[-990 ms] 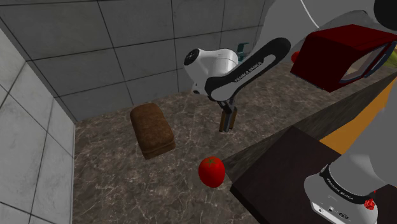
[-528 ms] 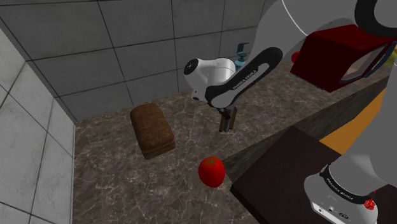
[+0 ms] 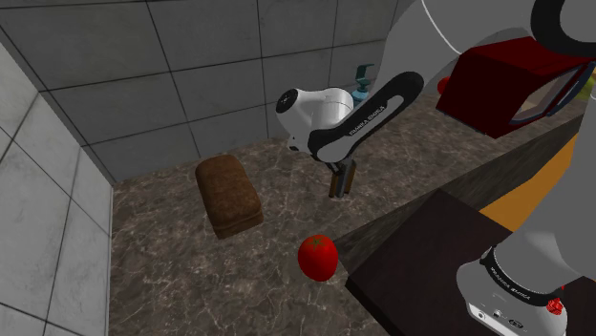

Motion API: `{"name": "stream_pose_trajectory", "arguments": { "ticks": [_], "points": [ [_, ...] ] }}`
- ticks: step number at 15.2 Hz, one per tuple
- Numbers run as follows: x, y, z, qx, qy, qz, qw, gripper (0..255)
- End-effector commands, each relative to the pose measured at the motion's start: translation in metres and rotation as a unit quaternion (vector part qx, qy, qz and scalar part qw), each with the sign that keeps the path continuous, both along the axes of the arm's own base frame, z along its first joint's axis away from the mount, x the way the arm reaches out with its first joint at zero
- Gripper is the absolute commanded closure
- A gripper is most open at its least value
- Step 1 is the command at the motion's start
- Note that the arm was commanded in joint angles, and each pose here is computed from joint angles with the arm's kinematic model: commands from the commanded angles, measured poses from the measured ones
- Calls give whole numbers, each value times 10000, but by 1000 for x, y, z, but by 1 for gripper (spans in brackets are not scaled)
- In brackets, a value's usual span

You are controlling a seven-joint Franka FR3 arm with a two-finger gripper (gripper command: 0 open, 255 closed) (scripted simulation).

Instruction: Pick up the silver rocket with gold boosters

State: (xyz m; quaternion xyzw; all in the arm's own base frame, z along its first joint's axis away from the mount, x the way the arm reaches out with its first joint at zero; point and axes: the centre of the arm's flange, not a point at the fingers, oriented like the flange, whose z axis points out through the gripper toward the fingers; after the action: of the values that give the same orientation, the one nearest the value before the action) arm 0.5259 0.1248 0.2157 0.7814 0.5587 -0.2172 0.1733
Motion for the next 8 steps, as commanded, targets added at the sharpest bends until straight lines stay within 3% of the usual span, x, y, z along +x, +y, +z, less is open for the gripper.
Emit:
{"name": "stream_pose_trajectory", "arguments": {
  "ticks": [1,8],
  "points": [
    [0,0,0,2,1,1,10000,255],
    [0,0,31,2,1,1,10000,255]
  ]
}}
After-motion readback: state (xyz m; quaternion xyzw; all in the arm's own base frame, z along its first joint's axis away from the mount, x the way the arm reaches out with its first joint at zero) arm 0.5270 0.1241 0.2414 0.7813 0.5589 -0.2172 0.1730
